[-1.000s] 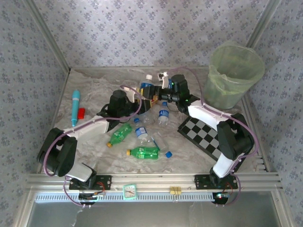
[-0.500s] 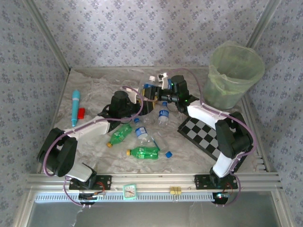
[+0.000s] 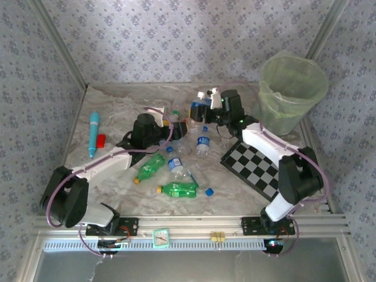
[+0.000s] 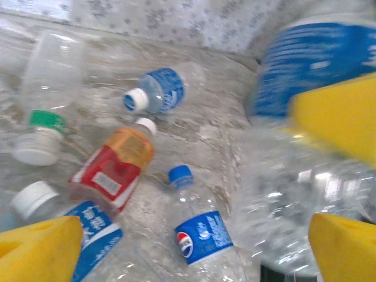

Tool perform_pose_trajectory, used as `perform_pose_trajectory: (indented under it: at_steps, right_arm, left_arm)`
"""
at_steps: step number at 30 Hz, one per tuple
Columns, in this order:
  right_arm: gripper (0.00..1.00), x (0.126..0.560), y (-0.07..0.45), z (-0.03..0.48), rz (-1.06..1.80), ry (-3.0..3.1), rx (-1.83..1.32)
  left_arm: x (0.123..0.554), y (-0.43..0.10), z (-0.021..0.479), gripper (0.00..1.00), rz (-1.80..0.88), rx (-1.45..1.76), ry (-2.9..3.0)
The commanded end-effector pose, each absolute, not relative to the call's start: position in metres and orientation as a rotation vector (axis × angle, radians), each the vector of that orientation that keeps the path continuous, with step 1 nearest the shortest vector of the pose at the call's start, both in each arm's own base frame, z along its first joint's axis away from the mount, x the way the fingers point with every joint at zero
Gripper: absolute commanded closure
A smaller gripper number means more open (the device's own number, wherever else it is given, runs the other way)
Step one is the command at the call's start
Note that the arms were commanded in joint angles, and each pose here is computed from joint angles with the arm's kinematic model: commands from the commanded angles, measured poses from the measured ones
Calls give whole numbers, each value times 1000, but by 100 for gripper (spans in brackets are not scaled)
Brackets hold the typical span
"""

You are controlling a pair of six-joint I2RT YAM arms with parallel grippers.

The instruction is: Put the plastic bottles in the bin

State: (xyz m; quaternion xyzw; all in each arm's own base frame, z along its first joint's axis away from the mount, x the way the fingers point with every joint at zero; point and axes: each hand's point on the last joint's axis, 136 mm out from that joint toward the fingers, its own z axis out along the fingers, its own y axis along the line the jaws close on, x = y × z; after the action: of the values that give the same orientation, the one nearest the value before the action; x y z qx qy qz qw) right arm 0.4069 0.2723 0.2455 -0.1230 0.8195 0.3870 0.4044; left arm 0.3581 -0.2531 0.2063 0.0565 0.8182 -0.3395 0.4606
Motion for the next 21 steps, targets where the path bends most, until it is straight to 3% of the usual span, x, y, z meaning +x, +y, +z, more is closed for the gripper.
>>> perform_pose_trajectory:
  at_steps: [1, 14, 21]
  right_arm:
    - [41, 413, 235, 300, 748, 2000, -347]
    - [42, 444, 75, 426, 246, 1846, -92]
    - [43, 455, -9, 443, 13, 1788, 90]
  left_arm:
    - [370, -219, 197, 0, -732, -2, 2040]
    - [390, -196, 173, 0, -717, -167, 2094]
    - [392, -192, 156, 0, -695, -233, 2139]
